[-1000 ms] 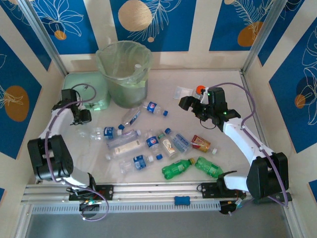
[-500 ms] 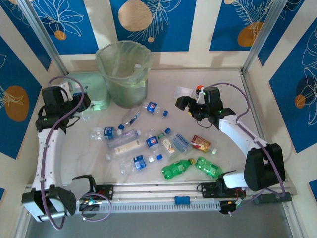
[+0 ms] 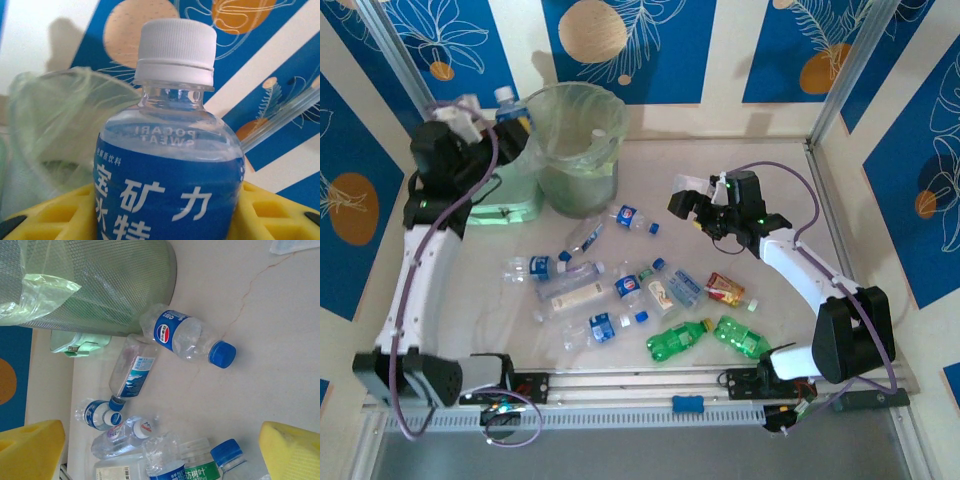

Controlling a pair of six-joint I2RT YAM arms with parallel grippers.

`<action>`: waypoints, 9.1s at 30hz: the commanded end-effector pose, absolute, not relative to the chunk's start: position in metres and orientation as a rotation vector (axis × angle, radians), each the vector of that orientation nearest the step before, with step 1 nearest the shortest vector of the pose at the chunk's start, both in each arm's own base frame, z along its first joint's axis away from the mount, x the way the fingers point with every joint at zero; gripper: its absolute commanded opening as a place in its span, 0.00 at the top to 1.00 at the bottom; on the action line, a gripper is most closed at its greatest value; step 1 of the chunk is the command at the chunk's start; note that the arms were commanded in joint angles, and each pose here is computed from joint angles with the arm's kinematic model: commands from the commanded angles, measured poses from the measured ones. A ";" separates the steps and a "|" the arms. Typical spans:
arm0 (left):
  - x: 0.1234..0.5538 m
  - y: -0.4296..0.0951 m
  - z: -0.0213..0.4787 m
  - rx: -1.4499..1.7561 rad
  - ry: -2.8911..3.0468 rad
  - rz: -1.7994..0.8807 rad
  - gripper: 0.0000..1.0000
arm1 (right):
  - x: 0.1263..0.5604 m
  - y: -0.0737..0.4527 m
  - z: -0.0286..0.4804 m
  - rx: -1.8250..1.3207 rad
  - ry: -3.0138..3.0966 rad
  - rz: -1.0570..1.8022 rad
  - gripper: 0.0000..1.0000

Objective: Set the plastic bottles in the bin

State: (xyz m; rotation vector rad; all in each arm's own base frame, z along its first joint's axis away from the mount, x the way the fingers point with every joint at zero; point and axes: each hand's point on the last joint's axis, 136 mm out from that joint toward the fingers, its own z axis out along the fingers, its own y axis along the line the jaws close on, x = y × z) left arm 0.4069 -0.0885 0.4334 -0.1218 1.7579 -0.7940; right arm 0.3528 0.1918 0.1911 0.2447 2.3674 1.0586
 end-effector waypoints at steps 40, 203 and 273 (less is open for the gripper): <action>0.568 -0.175 0.262 0.508 2.241 0.187 0.49 | 0.323 0.179 0.223 0.078 2.314 0.967 0.01; 0.276 -0.402 0.239 0.581 1.957 -1.377 0.00 | 0.348 0.190 0.239 0.237 2.302 1.299 0.47; 0.375 -0.223 0.381 0.299 1.731 -0.612 0.52 | 0.344 0.164 0.215 0.458 2.300 1.089 0.03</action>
